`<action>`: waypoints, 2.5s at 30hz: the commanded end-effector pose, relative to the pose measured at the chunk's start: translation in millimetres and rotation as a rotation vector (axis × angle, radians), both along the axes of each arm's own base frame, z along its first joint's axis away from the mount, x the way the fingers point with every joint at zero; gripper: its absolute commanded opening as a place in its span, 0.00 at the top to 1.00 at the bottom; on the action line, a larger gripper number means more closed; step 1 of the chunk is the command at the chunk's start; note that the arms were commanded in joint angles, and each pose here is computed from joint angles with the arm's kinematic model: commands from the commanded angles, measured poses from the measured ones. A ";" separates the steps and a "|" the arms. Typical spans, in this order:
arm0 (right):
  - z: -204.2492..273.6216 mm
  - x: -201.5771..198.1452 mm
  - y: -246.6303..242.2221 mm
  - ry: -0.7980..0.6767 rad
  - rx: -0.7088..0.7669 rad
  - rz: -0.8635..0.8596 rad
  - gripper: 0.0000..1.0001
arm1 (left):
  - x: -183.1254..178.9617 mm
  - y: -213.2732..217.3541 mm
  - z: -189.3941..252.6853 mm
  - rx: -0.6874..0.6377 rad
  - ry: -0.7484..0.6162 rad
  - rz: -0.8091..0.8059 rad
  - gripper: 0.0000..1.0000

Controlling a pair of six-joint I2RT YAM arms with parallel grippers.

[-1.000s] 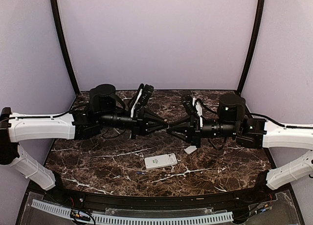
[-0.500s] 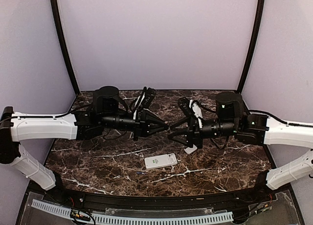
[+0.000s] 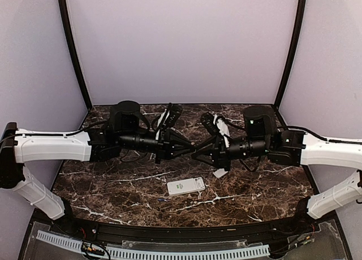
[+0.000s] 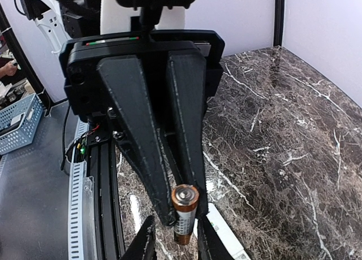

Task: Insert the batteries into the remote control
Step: Pass from the left arm to the right, then place the battery at the center of the board.

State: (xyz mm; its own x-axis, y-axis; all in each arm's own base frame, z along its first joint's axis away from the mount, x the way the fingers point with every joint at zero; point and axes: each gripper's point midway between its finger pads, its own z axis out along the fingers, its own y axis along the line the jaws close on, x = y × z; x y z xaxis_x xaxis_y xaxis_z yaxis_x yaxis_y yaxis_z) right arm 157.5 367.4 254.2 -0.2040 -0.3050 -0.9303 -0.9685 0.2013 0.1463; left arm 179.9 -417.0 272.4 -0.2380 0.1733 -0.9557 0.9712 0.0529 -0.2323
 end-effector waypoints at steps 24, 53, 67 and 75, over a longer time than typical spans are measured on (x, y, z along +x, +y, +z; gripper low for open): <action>-69.6 60.2 -28.2 0.375 -0.200 -0.366 1.00 | 25.5 22.1 -71.2 0.224 -0.085 0.176 0.24; -238.0 -8.2 -113.2 0.885 -1.102 -0.599 0.96 | 27.8 58.4 -200.4 0.682 -0.128 0.132 0.13; -240.8 5.8 -111.3 0.817 -1.159 -0.610 0.64 | 29.3 58.8 -198.8 0.689 -0.145 0.131 0.13; -237.6 24.3 -105.4 0.738 -1.167 -0.624 0.68 | 30.1 60.0 -198.7 0.694 -0.151 0.134 0.13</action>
State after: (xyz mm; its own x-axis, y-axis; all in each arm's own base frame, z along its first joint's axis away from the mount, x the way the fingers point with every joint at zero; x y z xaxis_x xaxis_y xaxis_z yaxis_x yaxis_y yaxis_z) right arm 173.4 263.7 19.6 -0.8836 -0.4452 0.1450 -0.4386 0.8954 0.0767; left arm 209.3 -356.0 55.7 -0.1987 0.7409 -0.6416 0.9632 0.2686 0.0118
